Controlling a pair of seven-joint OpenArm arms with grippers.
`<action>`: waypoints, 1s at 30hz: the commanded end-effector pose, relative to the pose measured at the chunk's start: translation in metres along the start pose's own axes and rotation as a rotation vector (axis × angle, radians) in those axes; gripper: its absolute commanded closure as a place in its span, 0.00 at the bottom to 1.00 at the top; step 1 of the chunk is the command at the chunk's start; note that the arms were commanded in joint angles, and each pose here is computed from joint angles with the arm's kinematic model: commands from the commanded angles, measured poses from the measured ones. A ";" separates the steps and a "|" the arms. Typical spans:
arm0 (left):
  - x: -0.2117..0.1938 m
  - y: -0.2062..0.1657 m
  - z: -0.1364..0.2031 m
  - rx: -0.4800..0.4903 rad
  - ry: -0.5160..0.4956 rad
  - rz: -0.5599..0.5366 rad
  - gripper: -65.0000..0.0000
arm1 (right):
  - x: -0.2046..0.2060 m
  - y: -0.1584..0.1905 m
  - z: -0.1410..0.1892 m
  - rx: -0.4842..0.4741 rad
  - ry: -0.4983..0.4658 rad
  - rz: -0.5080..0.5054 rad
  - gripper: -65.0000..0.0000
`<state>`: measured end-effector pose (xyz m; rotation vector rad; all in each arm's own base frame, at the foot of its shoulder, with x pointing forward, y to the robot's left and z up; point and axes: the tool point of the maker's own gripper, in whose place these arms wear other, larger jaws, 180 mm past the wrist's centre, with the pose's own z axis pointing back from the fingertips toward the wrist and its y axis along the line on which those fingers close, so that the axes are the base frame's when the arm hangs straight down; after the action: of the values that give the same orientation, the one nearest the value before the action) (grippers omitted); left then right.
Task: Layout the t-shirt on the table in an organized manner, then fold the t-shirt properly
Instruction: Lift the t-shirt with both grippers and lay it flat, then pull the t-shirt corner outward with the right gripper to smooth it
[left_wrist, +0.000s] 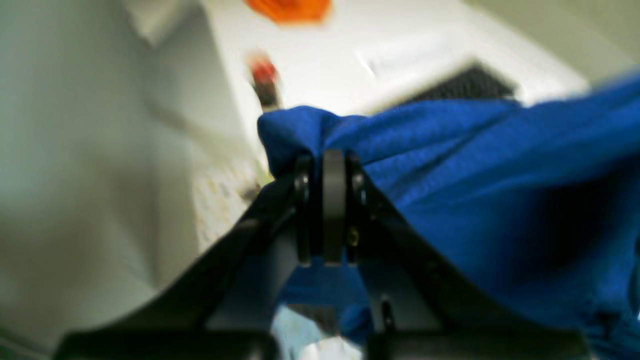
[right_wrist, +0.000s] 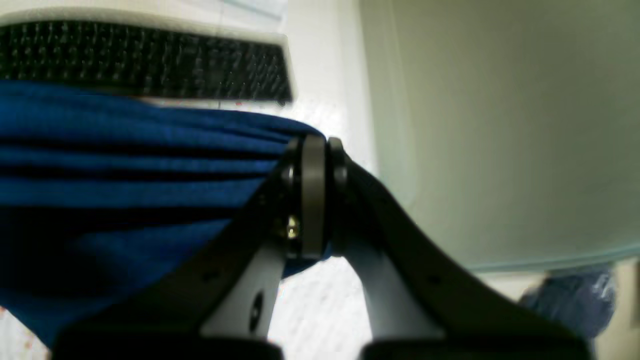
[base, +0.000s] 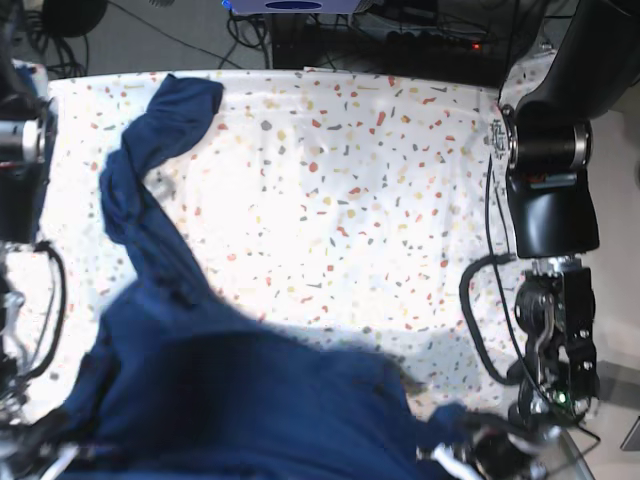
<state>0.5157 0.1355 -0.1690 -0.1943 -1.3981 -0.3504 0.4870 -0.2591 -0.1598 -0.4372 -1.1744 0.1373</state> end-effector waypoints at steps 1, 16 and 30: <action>0.049 -0.001 0.004 0.001 -0.133 -0.024 1.00 | 0.042 -0.032 0.013 -0.080 -0.121 0.005 1.00; -0.124 -0.079 0.112 -0.075 0.215 -0.026 1.00 | -0.174 0.063 0.110 0.100 0.193 -0.011 1.00; -0.298 -0.125 0.237 -0.116 0.550 0.178 1.00 | -0.355 0.136 0.192 0.233 0.580 -0.104 1.00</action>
<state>0.2025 0.1363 -0.4442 -0.2805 -0.7555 -0.3078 0.1818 -0.1987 -0.4685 -0.1751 -0.5585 0.0481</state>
